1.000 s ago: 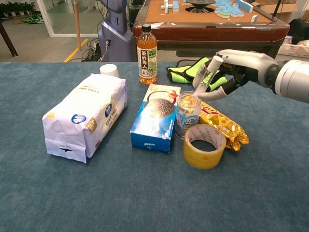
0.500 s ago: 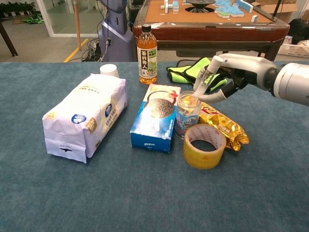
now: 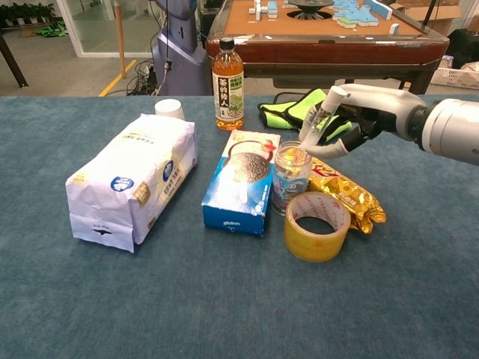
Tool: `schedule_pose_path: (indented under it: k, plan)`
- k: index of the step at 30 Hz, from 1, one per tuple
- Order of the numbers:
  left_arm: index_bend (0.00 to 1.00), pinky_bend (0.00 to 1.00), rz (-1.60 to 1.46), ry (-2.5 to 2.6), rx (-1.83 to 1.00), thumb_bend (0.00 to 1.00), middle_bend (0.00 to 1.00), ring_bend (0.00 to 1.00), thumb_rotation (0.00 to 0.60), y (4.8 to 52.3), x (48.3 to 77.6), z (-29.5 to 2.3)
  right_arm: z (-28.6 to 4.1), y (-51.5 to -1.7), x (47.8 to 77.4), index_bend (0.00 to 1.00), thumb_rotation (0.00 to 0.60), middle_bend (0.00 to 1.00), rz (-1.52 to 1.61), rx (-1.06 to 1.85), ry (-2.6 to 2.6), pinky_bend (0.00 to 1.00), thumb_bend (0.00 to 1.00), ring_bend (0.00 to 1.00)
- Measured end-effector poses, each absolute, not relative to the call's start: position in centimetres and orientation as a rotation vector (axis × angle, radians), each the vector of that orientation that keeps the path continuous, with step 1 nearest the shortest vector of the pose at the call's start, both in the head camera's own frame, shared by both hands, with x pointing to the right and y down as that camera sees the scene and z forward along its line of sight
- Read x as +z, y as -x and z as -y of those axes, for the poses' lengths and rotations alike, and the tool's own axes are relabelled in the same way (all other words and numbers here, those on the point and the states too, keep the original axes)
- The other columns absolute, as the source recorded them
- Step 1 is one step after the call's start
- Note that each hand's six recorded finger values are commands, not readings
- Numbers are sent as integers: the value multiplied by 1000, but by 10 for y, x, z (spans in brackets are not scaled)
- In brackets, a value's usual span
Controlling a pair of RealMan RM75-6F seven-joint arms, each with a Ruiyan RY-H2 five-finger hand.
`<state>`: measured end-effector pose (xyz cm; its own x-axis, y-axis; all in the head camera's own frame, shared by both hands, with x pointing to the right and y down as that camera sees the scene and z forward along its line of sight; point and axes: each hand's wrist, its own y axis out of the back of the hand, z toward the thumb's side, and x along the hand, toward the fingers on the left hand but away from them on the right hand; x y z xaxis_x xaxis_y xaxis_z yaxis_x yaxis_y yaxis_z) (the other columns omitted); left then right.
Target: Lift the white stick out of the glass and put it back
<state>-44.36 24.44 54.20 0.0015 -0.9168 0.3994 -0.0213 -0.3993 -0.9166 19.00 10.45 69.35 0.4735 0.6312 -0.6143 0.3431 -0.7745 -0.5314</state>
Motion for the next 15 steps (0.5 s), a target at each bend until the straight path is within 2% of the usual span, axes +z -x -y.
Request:
schedule_pose_path:
  k: [15]
  plan:
    - [249, 80, -997, 1523, -1496, 239, 253, 296, 600, 442, 543, -243, -99, -192, 685, 596, 600, 423, 865, 1164, 2368, 191, 493, 201]
